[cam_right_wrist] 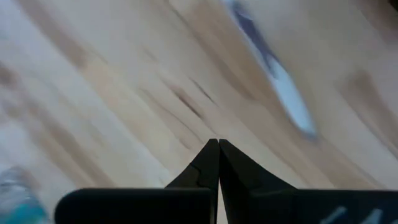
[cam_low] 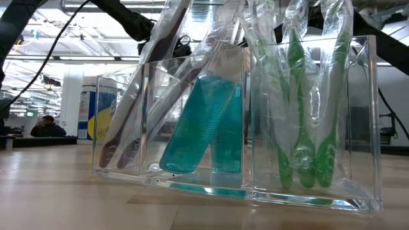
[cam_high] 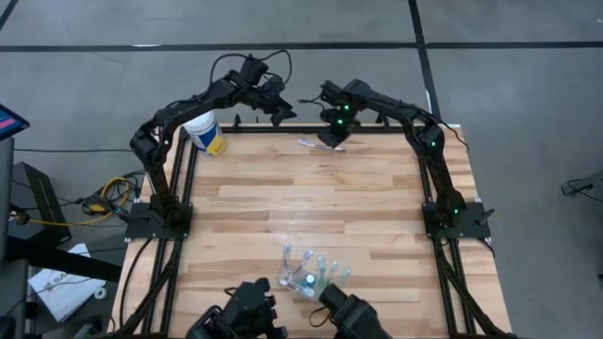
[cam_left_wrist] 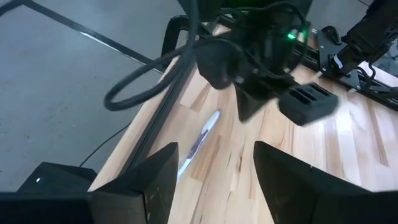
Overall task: Pick & Place toothbrushing station
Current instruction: Put the purple toothbrush in the transparent organizer
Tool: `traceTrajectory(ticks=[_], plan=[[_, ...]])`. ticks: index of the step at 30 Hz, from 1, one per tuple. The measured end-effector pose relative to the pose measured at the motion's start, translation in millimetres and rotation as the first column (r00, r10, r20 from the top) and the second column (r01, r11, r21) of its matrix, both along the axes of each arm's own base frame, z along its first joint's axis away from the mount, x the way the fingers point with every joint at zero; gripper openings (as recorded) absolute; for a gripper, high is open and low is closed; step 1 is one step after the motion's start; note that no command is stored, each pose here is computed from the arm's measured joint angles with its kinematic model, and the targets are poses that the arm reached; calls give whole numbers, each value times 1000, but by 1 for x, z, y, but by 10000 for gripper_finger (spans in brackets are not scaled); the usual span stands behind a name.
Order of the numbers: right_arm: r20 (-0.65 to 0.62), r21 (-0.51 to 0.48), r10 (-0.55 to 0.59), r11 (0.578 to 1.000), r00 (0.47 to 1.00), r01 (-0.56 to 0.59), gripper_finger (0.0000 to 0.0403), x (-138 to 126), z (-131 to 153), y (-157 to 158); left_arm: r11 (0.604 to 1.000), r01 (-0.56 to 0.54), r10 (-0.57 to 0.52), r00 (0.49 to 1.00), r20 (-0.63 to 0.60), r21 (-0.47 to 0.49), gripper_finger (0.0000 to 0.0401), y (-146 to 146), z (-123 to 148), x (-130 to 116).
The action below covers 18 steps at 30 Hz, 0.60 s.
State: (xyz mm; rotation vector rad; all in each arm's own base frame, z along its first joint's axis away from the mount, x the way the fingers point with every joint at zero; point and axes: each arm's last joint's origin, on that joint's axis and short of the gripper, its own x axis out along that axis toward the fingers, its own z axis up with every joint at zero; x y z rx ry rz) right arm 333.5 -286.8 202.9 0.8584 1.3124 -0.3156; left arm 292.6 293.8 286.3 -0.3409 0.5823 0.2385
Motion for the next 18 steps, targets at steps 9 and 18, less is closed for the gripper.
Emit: traceTrajectory(ticks=[9,18], plan=[[-146,-49,19,998,989,-26,0,-15,7,2,1000,28,-28,1000,6,7,204,-7,0,8],[33,14,130,991,991,-131,0,2,45,42,999,27,-27,999,18,23,204,-6,2,8]])
